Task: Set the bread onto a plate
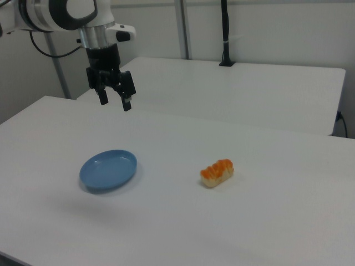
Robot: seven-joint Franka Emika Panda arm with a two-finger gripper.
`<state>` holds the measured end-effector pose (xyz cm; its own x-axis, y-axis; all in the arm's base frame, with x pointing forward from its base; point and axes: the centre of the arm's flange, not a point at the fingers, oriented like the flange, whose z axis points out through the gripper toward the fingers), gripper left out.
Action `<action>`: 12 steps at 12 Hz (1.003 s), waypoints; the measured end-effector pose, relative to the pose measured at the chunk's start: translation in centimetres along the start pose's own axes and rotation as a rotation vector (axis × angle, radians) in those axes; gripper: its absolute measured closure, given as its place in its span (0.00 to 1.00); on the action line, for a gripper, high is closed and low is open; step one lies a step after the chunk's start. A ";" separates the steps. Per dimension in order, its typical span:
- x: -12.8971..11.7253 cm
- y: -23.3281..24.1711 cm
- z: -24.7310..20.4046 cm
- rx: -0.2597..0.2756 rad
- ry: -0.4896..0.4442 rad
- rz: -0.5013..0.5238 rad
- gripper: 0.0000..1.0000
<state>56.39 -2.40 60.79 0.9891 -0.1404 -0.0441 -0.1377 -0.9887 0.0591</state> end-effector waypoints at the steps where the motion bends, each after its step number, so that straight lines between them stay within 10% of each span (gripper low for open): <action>1: 0.0 0.2 0.0 0.000 0.001 0.003 0.00; 12: 2.4 3.6 0.1 0.008 0.115 0.068 0.00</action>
<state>58.21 -6.29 60.76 0.9768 -0.2009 0.0741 -0.2048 -0.9775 0.0497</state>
